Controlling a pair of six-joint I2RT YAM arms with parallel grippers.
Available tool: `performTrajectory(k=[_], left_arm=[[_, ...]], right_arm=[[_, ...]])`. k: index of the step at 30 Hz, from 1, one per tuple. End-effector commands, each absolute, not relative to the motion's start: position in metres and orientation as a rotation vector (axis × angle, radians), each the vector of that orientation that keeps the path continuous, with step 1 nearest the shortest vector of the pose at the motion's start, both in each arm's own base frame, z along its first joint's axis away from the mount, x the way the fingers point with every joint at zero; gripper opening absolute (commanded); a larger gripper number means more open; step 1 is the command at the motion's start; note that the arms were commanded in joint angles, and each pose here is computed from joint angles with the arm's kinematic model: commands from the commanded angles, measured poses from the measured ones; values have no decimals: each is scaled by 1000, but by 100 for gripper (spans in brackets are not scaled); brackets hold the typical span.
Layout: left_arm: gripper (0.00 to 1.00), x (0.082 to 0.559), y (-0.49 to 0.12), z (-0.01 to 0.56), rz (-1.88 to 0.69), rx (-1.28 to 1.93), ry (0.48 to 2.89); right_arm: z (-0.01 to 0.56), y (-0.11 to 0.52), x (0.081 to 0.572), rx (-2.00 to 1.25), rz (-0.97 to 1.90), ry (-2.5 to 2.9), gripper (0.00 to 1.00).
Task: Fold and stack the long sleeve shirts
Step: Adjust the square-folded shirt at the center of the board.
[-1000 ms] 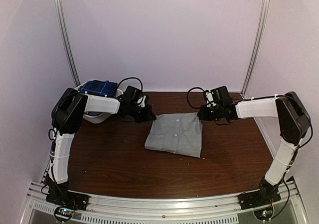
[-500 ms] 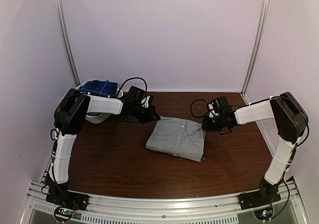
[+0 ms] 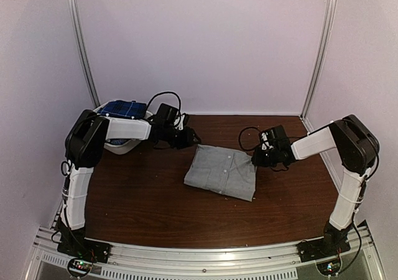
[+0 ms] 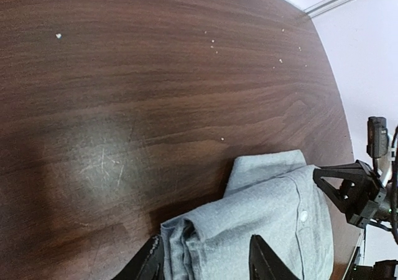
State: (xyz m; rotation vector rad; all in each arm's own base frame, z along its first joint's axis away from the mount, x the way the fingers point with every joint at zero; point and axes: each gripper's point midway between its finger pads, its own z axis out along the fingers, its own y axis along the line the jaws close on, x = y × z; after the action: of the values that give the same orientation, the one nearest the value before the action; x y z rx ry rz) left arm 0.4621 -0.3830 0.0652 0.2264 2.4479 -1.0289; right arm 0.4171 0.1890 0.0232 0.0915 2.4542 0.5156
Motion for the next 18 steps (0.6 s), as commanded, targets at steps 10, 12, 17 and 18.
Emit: performTrajectory(k=[10, 12, 17, 18], left_arm=[[40, 381, -375, 110, -1074, 364, 2407], [39, 363, -382, 107, -1096, 382, 2420], [37, 328, -403, 84, -1129, 420, 2467], [36, 323, -403, 77, -1118, 418, 2486]], right_arm=[[-16, 201, 453, 35, 493, 2530, 0], [-14, 207, 464, 12, 506, 2530, 0], [-8, 215, 476, -5, 517, 2530, 0], [-6, 215, 477, -9, 517, 2527, 0]])
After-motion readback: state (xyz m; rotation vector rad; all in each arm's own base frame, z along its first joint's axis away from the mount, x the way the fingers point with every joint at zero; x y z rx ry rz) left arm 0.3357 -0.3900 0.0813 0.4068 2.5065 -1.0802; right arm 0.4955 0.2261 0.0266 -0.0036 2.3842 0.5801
